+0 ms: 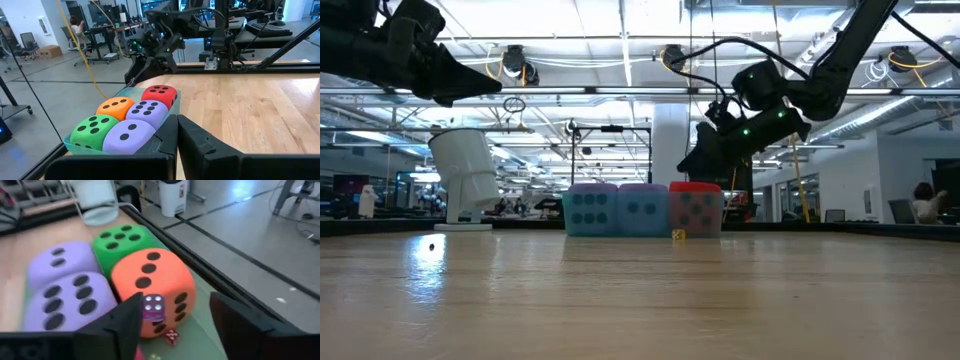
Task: Pick & Place Dice
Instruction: Put the small purple dice into the green container
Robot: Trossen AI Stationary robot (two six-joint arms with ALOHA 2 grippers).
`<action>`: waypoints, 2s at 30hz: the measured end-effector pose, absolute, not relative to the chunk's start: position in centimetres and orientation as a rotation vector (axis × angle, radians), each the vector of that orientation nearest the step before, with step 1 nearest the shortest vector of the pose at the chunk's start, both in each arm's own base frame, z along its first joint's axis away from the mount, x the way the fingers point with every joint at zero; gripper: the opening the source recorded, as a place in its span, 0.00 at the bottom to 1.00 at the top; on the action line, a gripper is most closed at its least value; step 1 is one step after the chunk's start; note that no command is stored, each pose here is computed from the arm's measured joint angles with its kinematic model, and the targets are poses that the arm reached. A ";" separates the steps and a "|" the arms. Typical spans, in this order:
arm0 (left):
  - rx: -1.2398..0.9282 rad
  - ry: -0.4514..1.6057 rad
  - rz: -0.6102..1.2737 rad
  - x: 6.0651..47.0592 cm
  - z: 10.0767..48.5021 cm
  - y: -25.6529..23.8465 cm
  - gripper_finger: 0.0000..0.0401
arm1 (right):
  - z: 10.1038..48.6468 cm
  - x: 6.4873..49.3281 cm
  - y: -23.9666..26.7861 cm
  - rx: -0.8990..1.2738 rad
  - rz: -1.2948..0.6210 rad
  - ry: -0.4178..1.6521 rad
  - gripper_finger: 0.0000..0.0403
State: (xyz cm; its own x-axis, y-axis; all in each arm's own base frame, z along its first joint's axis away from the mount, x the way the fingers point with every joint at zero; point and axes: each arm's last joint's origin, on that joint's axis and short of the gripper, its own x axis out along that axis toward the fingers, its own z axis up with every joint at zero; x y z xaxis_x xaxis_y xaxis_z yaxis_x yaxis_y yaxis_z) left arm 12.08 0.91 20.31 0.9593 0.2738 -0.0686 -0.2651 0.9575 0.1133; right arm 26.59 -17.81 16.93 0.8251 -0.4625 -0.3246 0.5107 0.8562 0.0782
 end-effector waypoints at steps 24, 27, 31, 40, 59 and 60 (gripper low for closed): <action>0.082 0.080 0.274 12.1 20.3 0.9 0.05 | 17.8 25.4 -19.4 0.244 -0.408 0.223 0.61; 0.082 0.080 0.274 12.1 20.3 0.9 0.05 | 17.3 26.0 -18.5 0.110 -0.454 0.302 0.50; 0.091 0.081 0.274 12.1 20.3 0.9 0.05 | 17.2 26.3 -17.9 0.030 -0.487 0.344 0.27; 0.089 0.081 0.274 12.1 20.3 0.9 0.05 | 17.3 26.3 -18.0 0.072 -0.492 0.316 0.22; -0.007 0.120 0.343 12.5 19.7 1.1 0.02 | 17.3 26.7 -17.5 -0.177 -0.430 0.369 0.75; -0.012 0.117 0.356 12.8 19.7 1.1 0.01 | 17.4 26.7 -17.4 -0.224 -0.436 0.381 0.74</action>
